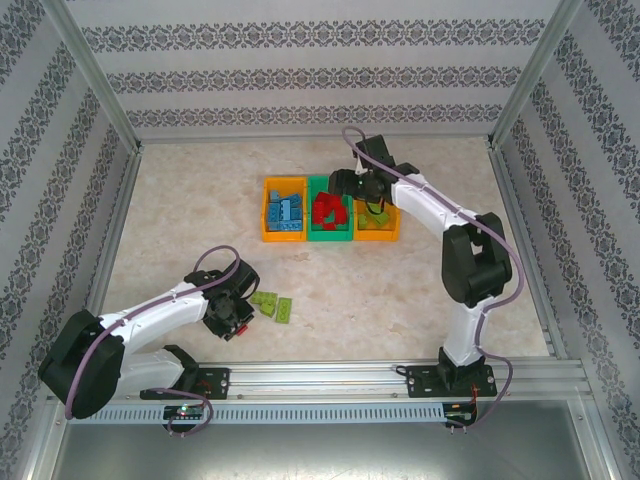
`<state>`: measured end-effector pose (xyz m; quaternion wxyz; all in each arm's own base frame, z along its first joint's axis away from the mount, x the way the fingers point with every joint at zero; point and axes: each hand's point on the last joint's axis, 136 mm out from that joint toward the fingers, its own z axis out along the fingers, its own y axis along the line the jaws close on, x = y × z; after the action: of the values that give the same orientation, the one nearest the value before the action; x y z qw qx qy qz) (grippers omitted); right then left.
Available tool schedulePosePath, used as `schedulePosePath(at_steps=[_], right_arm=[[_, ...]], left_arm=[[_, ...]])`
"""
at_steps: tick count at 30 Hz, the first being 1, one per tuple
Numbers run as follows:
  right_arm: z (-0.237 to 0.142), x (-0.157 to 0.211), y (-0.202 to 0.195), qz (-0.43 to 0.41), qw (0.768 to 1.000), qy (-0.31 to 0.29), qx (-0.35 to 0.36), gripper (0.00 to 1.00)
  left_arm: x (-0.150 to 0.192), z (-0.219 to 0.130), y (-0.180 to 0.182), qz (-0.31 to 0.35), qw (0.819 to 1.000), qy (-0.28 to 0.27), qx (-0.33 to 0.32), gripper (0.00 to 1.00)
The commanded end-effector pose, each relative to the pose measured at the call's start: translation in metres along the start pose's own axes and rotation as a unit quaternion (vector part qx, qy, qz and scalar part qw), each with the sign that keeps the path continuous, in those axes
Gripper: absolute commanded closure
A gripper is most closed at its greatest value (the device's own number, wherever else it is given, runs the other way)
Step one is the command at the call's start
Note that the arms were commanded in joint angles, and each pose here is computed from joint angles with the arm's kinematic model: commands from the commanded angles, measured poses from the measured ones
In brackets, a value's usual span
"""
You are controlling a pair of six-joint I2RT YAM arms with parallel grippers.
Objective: Sort the legos into containers by color
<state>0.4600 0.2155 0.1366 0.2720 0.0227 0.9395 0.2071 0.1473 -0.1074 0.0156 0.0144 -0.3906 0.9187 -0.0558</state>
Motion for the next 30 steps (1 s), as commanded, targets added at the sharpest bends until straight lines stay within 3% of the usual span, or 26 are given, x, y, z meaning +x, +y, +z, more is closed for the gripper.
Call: schedulePosePath(at_steps=[1,9,17,24,30], right_arm=[[-0.019,0.007,-0.006,-0.020,1.000,-0.011,0.010,0.22],[-0.047,0.050,-0.043,-0.034,0.998,-0.012,0.058,0.21],[-0.062,0.102,-0.057,-0.044,0.998,0.012,0.054,0.22],[-0.061,0.170,-0.030,-0.178,0.983,0.008,0.049,0.19],[-0.065,0.225,0.019,-0.262,0.964,0.018,-0.034,0.14]], left_arm=[[-0.023,-0.021,-0.041,0.037,0.995,-0.067,0.066,0.67],[-0.039,-0.076,-0.098,0.119,0.979,-0.115,0.115,0.68],[-0.056,-0.120,-0.238,0.272,0.932,-0.156,0.181,0.66],[-0.065,-0.110,-0.347,0.349,0.900,-0.124,0.231,0.66],[-0.078,-0.096,-0.389,0.367,0.891,-0.108,0.244,0.65]])
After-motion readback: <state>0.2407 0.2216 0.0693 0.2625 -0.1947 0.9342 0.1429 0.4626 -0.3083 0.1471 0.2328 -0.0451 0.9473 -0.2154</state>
